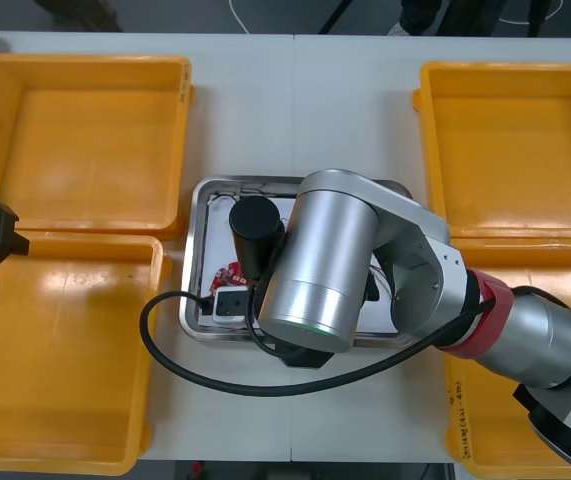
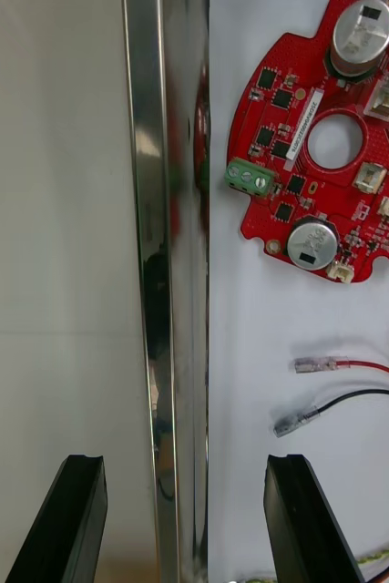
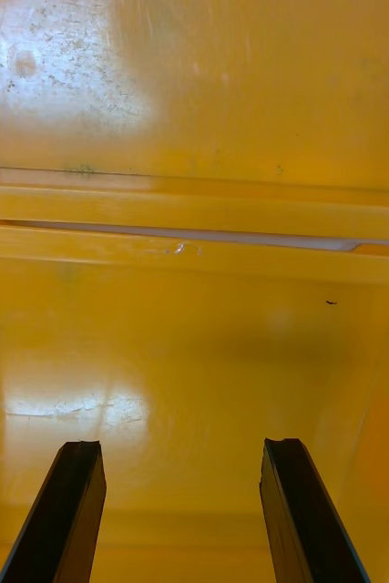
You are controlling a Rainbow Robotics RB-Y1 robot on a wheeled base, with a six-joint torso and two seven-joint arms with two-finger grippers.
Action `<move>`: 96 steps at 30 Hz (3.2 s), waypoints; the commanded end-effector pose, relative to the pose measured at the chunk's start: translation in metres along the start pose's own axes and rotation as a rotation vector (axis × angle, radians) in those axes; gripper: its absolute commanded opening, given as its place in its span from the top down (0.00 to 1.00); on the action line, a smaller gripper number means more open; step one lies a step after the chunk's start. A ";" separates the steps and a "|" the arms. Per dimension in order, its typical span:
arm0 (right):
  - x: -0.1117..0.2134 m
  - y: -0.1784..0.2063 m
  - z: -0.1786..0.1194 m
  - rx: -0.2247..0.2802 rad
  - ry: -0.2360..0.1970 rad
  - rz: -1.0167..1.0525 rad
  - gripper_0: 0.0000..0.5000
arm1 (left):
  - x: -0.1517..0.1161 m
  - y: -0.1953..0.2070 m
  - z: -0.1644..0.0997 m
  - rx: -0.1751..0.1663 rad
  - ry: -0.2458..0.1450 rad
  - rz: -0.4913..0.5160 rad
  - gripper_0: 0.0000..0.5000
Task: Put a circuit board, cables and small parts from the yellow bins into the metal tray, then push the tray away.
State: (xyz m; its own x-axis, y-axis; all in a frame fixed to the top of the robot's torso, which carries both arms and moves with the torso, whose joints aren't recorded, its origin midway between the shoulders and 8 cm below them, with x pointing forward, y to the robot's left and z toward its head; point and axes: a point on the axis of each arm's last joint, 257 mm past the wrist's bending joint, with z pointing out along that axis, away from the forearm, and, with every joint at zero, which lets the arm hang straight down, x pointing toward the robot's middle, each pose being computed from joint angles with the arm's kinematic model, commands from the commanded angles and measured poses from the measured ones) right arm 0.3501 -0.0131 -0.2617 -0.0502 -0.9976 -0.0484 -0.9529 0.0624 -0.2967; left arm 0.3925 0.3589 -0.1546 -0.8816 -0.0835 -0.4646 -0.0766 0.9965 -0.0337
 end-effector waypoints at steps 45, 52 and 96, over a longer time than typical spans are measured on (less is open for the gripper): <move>-0.021 0.007 0.049 0.089 -0.015 -0.099 0.00 | -0.005 0.015 -0.015 -0.043 -0.028 0.047 0.00; -0.016 0.002 0.056 0.093 0.002 -0.092 0.00 | -0.005 0.015 -0.015 -0.043 -0.028 0.047 0.00; -0.017 -0.027 0.036 0.152 -0.046 -0.080 1.00 | -0.005 0.015 -0.015 -0.043 -0.028 0.047 0.00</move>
State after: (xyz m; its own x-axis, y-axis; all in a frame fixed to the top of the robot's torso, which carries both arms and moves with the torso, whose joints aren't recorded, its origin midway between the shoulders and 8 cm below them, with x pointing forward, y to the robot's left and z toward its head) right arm 0.3687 -0.0021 -0.3121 0.0164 -0.9995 -0.0251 -0.9220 -0.0054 -0.3872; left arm 0.3924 0.3589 -0.1546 -0.8815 -0.0833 -0.4647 -0.0765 0.9965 -0.0336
